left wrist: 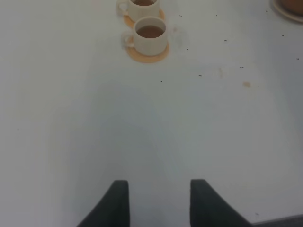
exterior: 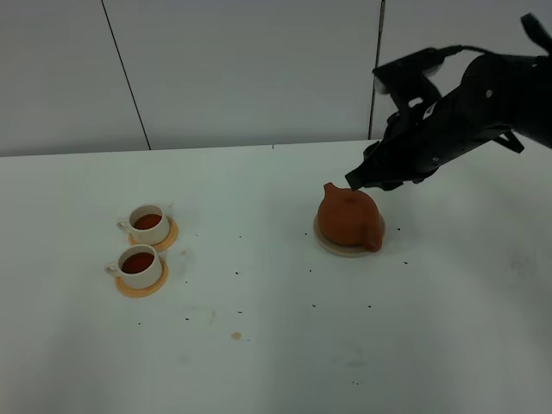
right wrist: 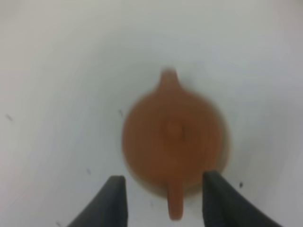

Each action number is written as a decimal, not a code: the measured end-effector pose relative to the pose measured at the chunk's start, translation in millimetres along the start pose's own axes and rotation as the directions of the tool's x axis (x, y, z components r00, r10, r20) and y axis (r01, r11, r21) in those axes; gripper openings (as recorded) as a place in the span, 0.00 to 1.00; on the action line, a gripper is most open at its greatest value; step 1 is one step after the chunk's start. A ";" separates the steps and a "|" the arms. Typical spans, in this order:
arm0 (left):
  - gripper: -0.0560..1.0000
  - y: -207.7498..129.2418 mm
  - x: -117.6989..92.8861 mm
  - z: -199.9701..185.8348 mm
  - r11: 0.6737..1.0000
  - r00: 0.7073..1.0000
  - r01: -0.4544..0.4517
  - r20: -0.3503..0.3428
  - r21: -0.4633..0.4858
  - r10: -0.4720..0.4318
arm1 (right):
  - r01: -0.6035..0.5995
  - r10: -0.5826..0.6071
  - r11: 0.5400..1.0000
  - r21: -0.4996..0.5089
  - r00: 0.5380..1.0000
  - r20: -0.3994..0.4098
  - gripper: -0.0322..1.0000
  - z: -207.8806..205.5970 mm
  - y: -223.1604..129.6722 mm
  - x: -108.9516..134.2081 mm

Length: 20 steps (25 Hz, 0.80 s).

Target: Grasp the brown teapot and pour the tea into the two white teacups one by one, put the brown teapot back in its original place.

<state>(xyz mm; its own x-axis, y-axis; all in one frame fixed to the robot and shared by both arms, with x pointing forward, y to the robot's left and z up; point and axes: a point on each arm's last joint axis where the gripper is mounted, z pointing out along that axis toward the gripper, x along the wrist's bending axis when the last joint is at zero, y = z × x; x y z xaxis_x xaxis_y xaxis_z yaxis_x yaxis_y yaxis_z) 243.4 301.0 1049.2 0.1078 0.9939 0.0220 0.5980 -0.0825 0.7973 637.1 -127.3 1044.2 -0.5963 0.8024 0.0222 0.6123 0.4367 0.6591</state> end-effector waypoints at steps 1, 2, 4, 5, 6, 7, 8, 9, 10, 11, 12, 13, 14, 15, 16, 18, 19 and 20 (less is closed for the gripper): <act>0.41 0.0 0.0 0.0 1.000 1.000 0.000 0.000 0.000 0.000 | 0.005 -0.005 0.999 -0.035 1.000 0.006 0.38 -13.4 5.9 1.6; 0.41 0.0 0.0 0.0 1.000 1.000 0.000 0.000 0.000 0.000 | 0.010 -0.009 0.997 -0.074 1.000 0.015 0.38 -27.6 11.8 3.2; 0.41 0.0 0.0 0.0 1.000 1.000 0.000 0.000 0.000 0.000 | 0.017 -0.013 0.990 -0.138 0.999 0.030 0.36 -55.8 21.0 6.5; 0.41 0.0 0.0 0.0 1.000 1.000 0.000 0.000 0.000 0.000 | 0.020 -0.014 0.985 -0.171 0.999 0.038 0.36 -71.9 24.7 7.4; 0.41 0.0 0.0 0.0 1.000 1.000 0.000 0.000 0.000 0.000 | 0.024 -0.014 0.979 -0.201 0.999 0.050 0.36 -87.7 26.5 7.7; 0.41 0.0 0.0 0.0 1.000 1.000 0.000 0.000 0.000 0.000 | 0.021 -0.008 0.976 -0.218 0.998 0.059 0.35 -99.7 24.6 7.0; 0.41 0.0 0.0 0.0 1.000 1.000 0.000 0.000 0.000 0.000 | 0.022 -0.003 0.968 -0.248 0.997 0.075 0.35 -115.0 22.2 7.0; 0.41 0.0 0.0 0.0 1.000 1.000 0.000 0.000 0.000 0.000 | 0.017 0.008 0.963 -0.271 0.996 0.092 0.35 -128.2 15.6 6.2; 0.41 0.0 0.0 0.0 1.000 1.000 0.000 0.000 0.000 0.000 | 0.008 0.023 0.960 -0.281 0.994 0.108 0.34 -136.4 5.6 5.0; 0.41 0.0 0.0 0.0 1.000 1.000 0.000 0.000 0.000 0.000 | 0.001 0.040 0.952 -0.307 0.991 0.128 0.34 -147.9 -5.9 5.1; 0.41 0.0 0.0 0.0 1.000 1.000 0.000 0.000 0.000 0.000 | -0.002 0.060 0.937 -0.349 0.986 0.154 0.34 -162.4 -16.3 5.2; 0.41 0.0 0.0 0.0 1.000 1.000 0.000 0.000 0.000 0.000 | -0.007 0.080 0.926 -0.378 0.981 0.178 0.34 -173.3 -31.8 6.4; 0.41 0.0 0.0 0.0 1.000 1.000 0.000 0.000 0.000 0.000 | -0.011 0.102 0.914 -0.405 0.974 0.204 0.33 -178.9 -48.5 7.1; 0.41 0.0 0.0 0.0 1.000 1.000 0.000 0.000 0.000 0.000 | -0.009 0.123 0.897 -0.442 0.966 0.228 0.33 -186.9 -65.9 10.2; 0.41 0.0 0.0 0.0 1.000 1.000 0.000 0.000 0.000 0.000 | -0.004 0.145 0.873 -0.488 0.957 0.251 0.33 -196.7 -80.9 13.7; 0.41 0.0 0.0 0.0 1.000 1.000 0.000 0.000 0.000 0.000 | -0.018 0.191 0.849 -0.529 0.942 0.275 0.31 -200.7 -121.9 21.6; 0.41 0.0 0.0 0.0 1.000 1.000 0.000 0.000 0.000 0.000 | -0.018 0.215 0.824 -0.566 0.935 0.283 0.31 -207.0 -138.9 26.5; 0.41 0.0 0.0 0.0 1.000 1.000 0.000 0.000 0.000 0.000 | -0.024 0.237 0.808 -0.588 0.928 0.287 0.30 -208.9 -159.2 31.7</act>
<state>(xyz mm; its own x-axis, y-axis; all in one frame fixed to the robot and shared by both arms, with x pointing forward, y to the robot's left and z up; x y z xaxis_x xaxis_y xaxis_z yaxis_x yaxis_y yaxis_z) 243.4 301.0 1049.2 0.1078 0.9939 0.0220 0.5980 -0.0825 0.7973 412.2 -256.3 1097.0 -0.2597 0.9649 -0.0389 0.2039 0.0942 0.9744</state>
